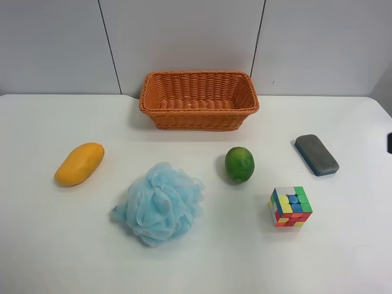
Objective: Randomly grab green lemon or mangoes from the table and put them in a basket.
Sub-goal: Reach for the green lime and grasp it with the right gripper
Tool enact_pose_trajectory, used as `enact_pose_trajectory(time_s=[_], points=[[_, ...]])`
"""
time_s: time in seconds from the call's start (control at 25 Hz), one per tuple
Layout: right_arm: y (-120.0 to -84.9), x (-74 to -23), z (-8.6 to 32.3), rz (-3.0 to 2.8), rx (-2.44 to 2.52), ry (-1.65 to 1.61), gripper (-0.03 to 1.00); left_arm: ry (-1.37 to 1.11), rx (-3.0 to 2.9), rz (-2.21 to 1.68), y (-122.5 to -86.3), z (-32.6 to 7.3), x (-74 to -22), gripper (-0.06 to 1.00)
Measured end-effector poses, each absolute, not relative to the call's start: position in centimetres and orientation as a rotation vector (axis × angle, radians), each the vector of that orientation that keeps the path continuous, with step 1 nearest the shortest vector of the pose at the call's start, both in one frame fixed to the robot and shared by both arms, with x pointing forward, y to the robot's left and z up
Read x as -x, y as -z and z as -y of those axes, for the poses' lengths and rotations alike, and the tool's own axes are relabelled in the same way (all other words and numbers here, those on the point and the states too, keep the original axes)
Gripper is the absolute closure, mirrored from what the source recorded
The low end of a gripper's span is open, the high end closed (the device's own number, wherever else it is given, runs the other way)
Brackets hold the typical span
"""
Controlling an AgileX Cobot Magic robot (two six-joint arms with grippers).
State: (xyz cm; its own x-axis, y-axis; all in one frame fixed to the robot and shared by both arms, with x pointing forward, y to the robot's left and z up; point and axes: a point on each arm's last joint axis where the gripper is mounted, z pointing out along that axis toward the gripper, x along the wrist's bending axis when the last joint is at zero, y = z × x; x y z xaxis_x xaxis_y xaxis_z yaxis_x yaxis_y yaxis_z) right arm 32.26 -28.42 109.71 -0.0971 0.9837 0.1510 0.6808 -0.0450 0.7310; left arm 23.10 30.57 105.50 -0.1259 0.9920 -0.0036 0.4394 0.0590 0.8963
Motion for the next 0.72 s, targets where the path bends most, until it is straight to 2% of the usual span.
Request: enact_pose_trajectory(time_s=[0.2,0.48,0.72], points=[[-109.5,-36.9,27.6,-1.847,-1.911,-1.096,-0.01,-1.023,-1.453,-1.653,-105.5,-30.6,-23.1,-0.05],[-107.0,-41.3,27.5,-1.918,-1.97,-1.023,0.03,-1.023,-1.453,-1.653,-105.5,-30.6,-23.1,-0.05],[-106.5,-44.8,22.7,-2.039,-1.798,-1.096,0.03,-1.023,-1.453,-1.653,-105.5,-30.6,-23.1,-0.05]])
